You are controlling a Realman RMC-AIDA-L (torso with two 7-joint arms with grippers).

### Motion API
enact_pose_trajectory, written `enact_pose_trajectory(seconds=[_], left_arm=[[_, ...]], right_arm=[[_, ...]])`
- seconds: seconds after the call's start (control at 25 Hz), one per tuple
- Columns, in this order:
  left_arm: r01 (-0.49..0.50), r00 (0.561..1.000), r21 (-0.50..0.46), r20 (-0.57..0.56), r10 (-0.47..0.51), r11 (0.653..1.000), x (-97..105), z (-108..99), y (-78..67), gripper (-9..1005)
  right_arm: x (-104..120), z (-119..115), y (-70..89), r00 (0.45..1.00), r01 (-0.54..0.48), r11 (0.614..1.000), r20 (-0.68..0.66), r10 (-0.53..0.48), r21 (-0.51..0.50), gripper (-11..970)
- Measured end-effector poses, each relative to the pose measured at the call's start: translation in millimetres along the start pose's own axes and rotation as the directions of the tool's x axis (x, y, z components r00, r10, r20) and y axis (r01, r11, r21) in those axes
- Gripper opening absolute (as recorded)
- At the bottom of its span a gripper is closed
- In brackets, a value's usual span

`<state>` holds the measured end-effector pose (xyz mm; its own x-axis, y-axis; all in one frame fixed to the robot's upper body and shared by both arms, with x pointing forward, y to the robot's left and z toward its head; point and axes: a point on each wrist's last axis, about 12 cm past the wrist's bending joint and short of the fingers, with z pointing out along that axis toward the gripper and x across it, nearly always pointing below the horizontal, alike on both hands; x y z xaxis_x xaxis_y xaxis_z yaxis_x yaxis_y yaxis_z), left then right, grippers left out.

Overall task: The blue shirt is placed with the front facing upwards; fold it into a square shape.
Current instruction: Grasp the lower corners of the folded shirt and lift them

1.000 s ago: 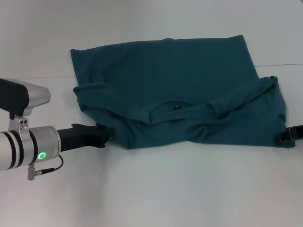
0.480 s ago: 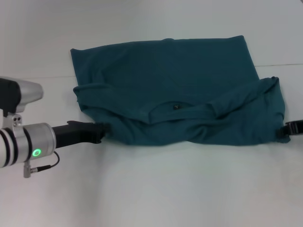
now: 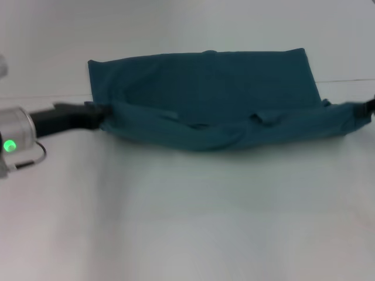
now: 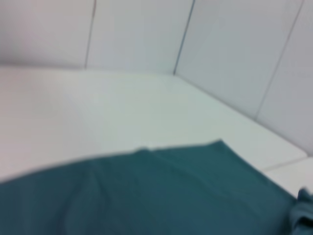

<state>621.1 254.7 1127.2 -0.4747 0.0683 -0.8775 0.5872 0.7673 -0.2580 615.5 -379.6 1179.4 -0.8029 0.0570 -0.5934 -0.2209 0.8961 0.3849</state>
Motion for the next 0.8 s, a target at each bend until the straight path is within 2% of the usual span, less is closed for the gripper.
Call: enact_pose_trajectory(seconds=[0.16,0.44,0.52,0.68,0.8], left_arm=[[-0.035,0.998,0.000,0.045,0.035,0.999,-25.6,-7.1,5.9,56],[-0.045,0.997,0.004,0.065,0.045,0.999,-40.1,-10.3,8.0,60],[-0.053,0.996,0.008,0.072,0.052,0.999,-49.9,-11.4,8.2,62],[-0.050,0.996,0.008,0.068,0.049,0.999,-55.0,-10.3,7.4,64],[-0.037,0.997,0.010,0.062,0.037,0.999,-50.6,-11.6,7.5,66]], right_arm=[[-25.0,-12.2,2.1,0.999,-0.007,1.000,0.050,0.006,0.017,51],[-41.6,-23.1,6.0,0.997,0.000,1.000,0.081,-0.002,0.021,56],[-46.8,-27.2,6.4,0.996,0.005,1.000,0.086,-0.007,0.028,57],[-43.1,-22.9,8.0,0.997,0.009,1.000,0.072,-0.010,0.020,60],[-34.6,-20.7,6.1,0.999,0.004,1.000,0.051,-0.005,0.015,62]])
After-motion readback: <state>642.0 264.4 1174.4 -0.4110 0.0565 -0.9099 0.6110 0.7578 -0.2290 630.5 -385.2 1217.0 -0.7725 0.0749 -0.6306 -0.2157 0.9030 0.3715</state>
